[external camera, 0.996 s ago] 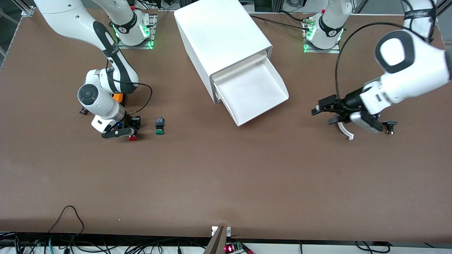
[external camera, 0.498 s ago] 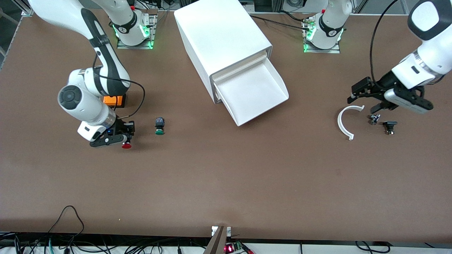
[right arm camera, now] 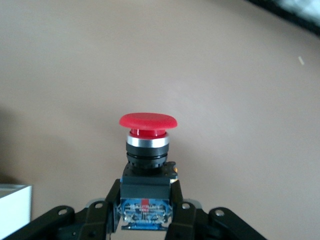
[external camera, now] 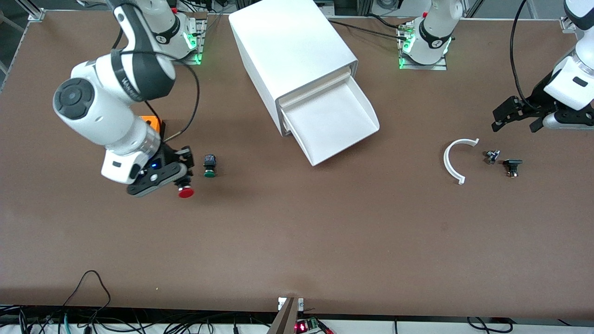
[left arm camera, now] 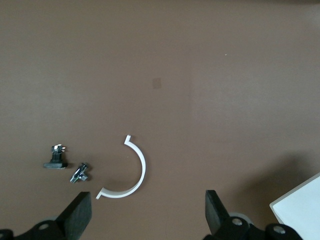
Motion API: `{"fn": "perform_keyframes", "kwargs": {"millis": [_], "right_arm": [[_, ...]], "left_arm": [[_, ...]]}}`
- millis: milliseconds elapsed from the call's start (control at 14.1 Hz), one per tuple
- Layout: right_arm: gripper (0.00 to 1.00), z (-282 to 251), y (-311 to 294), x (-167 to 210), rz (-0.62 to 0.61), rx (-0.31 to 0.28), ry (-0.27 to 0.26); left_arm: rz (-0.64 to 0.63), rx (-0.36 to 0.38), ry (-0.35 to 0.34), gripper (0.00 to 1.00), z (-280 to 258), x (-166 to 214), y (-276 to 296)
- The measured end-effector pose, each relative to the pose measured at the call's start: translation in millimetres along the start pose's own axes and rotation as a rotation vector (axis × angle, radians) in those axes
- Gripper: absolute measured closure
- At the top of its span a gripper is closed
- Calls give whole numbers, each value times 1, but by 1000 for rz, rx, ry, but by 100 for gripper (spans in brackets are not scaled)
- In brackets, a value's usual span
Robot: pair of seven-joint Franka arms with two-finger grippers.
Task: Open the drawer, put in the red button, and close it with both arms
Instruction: 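Carry the red button with the right gripper into the open drawer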
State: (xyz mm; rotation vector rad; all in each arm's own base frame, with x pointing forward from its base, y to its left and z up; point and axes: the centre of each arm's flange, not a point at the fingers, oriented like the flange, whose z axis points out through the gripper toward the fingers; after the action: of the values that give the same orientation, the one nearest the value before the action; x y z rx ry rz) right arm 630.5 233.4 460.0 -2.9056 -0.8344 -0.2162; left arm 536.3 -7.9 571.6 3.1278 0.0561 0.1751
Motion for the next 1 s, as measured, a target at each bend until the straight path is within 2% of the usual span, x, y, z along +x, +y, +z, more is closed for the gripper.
{"fn": "perform_keyframes", "kwargs": {"millis": [213, 356, 498, 782, 996], "right_arm": [[59, -18, -87, 27, -215, 51, 57], [59, -20, -142, 38, -420, 67, 82], [59, -13, -188, 50, -638, 57, 95], [59, 15, -254, 54, -952, 25, 64], [59, 28, -309, 48, -1093, 20, 52]], "left_arm": [[-45, 57, -16, 0, 3, 4, 15], [-75, 60, -30, 0, 13, 11, 16], [-88, 57, -36, 0, 18, 18, 13], [-101, 56, -42, 0, 22, 21, 9], [-103, 56, -46, 0, 24, 22, 7]]}}
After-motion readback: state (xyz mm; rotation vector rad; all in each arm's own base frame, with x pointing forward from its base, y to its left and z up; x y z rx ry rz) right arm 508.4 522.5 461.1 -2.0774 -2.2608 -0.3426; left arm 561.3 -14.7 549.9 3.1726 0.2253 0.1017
